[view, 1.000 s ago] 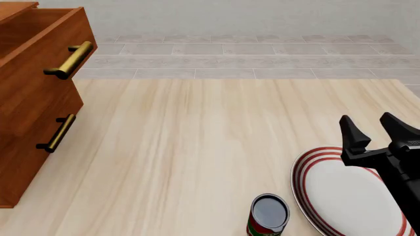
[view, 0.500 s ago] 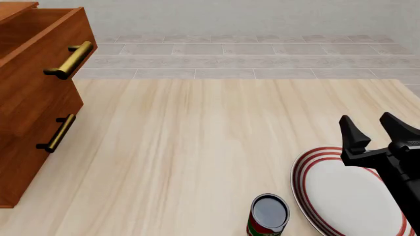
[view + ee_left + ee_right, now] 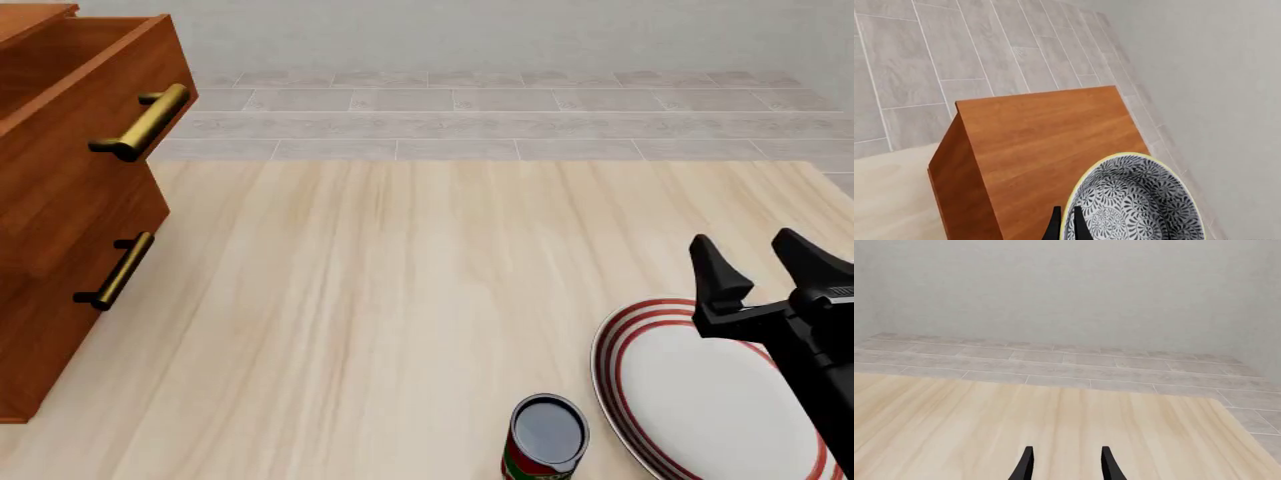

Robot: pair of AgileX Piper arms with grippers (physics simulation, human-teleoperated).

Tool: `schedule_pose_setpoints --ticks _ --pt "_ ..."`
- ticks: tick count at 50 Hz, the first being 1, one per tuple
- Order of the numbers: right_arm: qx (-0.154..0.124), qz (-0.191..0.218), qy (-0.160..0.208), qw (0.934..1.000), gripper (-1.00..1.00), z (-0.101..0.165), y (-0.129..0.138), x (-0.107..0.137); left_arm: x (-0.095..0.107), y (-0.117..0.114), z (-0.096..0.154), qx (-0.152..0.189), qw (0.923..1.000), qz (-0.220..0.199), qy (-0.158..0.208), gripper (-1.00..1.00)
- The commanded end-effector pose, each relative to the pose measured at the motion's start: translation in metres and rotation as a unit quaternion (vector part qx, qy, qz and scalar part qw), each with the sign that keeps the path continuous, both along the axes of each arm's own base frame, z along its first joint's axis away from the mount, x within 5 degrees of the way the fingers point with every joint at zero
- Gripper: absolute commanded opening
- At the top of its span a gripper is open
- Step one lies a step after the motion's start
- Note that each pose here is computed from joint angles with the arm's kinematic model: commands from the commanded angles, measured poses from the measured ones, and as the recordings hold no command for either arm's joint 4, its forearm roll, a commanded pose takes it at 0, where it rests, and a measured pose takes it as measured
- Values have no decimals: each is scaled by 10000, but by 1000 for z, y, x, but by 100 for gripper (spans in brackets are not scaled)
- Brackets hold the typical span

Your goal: Put the bowl on top of the cabinet.

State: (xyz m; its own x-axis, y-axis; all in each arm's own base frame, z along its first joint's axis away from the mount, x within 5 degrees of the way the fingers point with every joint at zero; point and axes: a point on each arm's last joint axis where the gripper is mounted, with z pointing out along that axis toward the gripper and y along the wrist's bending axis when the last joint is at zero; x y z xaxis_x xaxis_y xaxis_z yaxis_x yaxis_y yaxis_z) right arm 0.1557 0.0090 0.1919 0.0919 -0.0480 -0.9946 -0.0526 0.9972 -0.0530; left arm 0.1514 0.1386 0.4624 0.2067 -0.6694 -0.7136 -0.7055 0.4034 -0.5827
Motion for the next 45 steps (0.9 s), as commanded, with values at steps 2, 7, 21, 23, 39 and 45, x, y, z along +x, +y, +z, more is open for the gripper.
schedule_pose_setpoints --ticks 2,7,21,23,39,45 --pt "-6 -3 0 10000 100 0 0 0 2 0 -5 7 10000 -43 -10 -100" --pt "-4 0 3 10000 100 0 0 0 3 -1 -7 6 10000 -67 -6 -100" --pt "4 -8 0 10000 100 0 0 0 3 -1 -10 -13 10000 -81 -10 -100" --pt "10 -13 0 10000 100 0 0 0 3 0 -11 -27 10000 -58 -7 -100" --pt "15 -23 -8 10000 100 0 -1 0 4 1 -13 -30 10000 -51 15 -100" --pt "14 -24 -10 10000 100 0 -1 0 5 3 -15 -36 10000 -53 44 -100"
